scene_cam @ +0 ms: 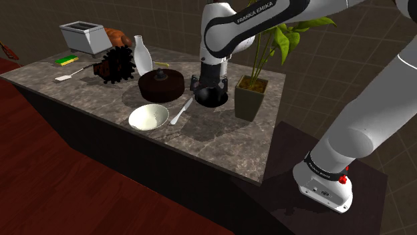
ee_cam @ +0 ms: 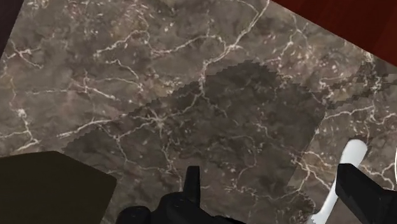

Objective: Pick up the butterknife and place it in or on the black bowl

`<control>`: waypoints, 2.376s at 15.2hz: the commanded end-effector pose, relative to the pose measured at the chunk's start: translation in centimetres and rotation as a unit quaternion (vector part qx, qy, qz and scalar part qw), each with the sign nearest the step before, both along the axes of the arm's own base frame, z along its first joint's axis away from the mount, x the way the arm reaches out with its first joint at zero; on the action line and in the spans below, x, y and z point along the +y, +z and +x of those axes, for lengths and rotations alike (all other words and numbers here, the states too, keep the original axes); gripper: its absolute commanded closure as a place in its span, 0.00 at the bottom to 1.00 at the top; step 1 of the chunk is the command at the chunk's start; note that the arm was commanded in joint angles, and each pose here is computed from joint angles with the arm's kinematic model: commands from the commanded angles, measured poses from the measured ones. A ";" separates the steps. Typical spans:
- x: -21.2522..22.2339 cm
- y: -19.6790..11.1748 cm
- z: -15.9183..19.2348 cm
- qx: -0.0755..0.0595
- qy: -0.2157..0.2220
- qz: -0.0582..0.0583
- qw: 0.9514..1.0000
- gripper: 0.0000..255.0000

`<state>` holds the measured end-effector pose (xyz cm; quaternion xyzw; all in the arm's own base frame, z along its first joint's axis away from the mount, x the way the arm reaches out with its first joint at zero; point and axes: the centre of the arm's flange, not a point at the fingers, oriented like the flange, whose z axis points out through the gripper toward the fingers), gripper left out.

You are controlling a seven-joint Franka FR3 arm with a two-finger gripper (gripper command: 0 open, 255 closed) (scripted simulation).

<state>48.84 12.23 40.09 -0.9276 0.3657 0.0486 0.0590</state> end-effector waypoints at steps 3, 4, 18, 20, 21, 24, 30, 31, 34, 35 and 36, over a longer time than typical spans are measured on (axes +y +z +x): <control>0.5 -3.0 4.0 0.000 -0.071 0.012 0.997 0.00; 0.5 -3.8 5.0 0.000 -0.088 0.015 0.996 0.00; -0.7 -13.4 15.6 -0.001 -0.268 0.044 0.962 0.00; -0.4 -14.4 15.6 -0.001 -0.268 0.044 0.962 0.00; -0.3 -14.9 15.7 -0.001 -0.268 0.044 0.962 0.00; -0.1 -15.7 15.7 -0.001 -0.268 0.044 0.962 0.00; -0.1 -15.7 15.7 -0.001 -0.268 0.044 0.962 0.00; -0.1 -15.7 15.7 -0.001 -0.268 0.044 0.962 1.00; -0.1 -15.8 15.7 -0.001 -0.268 0.045 0.962 1.00; -0.2 -15.9 15.8 -0.001 -0.268 0.044 0.962 1.00; -0.1 -15.9 15.6 -0.001 -0.268 0.044 0.962 1.00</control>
